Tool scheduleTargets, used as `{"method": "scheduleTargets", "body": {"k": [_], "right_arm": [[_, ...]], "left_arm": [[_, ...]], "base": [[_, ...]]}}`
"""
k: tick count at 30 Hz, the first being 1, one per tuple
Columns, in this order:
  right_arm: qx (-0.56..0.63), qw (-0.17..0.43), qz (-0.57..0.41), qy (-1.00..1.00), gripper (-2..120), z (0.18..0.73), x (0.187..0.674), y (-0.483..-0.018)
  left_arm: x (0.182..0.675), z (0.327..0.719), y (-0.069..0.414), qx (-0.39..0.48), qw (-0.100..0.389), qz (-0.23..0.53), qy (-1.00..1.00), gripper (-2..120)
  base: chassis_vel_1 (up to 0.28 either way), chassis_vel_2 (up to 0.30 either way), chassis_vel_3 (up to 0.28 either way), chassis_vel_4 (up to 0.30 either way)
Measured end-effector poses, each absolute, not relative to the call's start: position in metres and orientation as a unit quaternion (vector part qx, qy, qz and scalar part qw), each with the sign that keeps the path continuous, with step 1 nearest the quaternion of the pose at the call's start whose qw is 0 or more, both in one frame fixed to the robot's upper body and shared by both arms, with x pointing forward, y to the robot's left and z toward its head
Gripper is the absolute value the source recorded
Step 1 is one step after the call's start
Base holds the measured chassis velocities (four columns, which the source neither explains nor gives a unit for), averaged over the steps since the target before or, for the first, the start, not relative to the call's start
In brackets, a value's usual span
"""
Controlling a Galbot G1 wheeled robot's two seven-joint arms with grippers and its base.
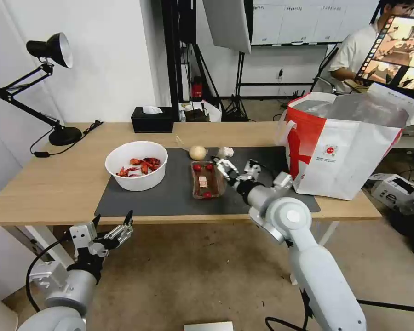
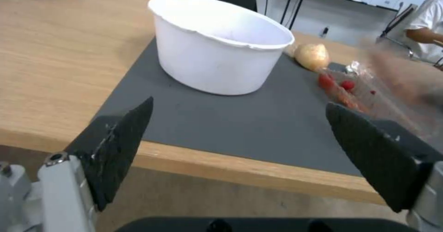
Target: Pick up the trash from the table and place it into the takeout bag.
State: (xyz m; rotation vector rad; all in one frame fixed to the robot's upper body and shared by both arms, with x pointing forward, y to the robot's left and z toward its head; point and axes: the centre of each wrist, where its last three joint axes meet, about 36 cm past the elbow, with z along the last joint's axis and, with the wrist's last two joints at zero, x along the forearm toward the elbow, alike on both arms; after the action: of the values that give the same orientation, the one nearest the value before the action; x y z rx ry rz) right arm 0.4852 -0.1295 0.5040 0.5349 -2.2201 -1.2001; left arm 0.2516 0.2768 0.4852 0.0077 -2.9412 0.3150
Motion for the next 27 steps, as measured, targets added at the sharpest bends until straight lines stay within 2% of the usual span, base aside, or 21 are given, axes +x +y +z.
{"method": "scheduleTargets", "body": {"k": [4, 16, 18, 20, 21, 22, 24, 25, 27], "right_arm": [[0.183, 0.309, -0.441, -0.823, 100, 0.499, 0.504, -0.107], [0.18, 0.308, -0.455, -0.816, 100, 0.499, 0.502, -0.116], [0.196, 0.289, -0.454, -0.82, 100, 0.503, 0.501, -0.119], [0.261, 0.187, -0.396, -0.86, 100, 0.518, 0.503, -0.124], [0.261, 0.187, -0.396, -0.86, 100, 0.518, 0.503, -0.124], [0.29, 0.127, -0.326, -0.891, 100, 0.523, 0.511, -0.124], [0.321, 0.057, -0.184, -0.927, 100, 0.523, 0.534, -0.123], [0.321, 0.057, -0.184, -0.927, 100, 0.523, 0.534, -0.123], [0.332, 0.03, -0.082, -0.939, 100, 0.518, 0.559, -0.127]], "left_arm": [[0.251, 0.485, 0.278, 0.004, 0.093, 0.104, -0.99, 100], [0.253, 0.488, 0.283, 0.002, 0.087, 0.099, -0.991, 100], [0.254, 0.488, 0.283, 0.002, 0.087, 0.099, -0.991, 100], [0.253, 0.489, 0.284, 0.001, 0.087, 0.098, -0.991, 100], [0.253, 0.489, 0.284, 0.001, 0.087, 0.098, -0.991, 100], [0.253, 0.489, 0.284, 0.001, 0.087, 0.096, -0.992, 100], [0.253, 0.49, 0.285, 0.001, 0.086, 0.094, -0.992, 100], [0.253, 0.49, 0.285, 0.001, 0.086, 0.094, -0.992, 100], [0.253, 0.491, 0.285, 0.001, 0.085, 0.094, -0.992, 100]], "base": [[0.0, 0.0, 0.0, 0.0], [0.0, 0.0, 0.0, 0.0], [0.0, 0.0, 0.0, 0.0], [0.0, 0.0, 0.0, 0.0], [0.0, 0.0, 0.0, 0.0], [0.0, 0.0, 0.0, 0.0], [0.0, 0.0, 0.0, 0.0], [0.0, 0.0, 0.0, 0.0], [0.0, 0.0, 0.0, 0.0]]}}
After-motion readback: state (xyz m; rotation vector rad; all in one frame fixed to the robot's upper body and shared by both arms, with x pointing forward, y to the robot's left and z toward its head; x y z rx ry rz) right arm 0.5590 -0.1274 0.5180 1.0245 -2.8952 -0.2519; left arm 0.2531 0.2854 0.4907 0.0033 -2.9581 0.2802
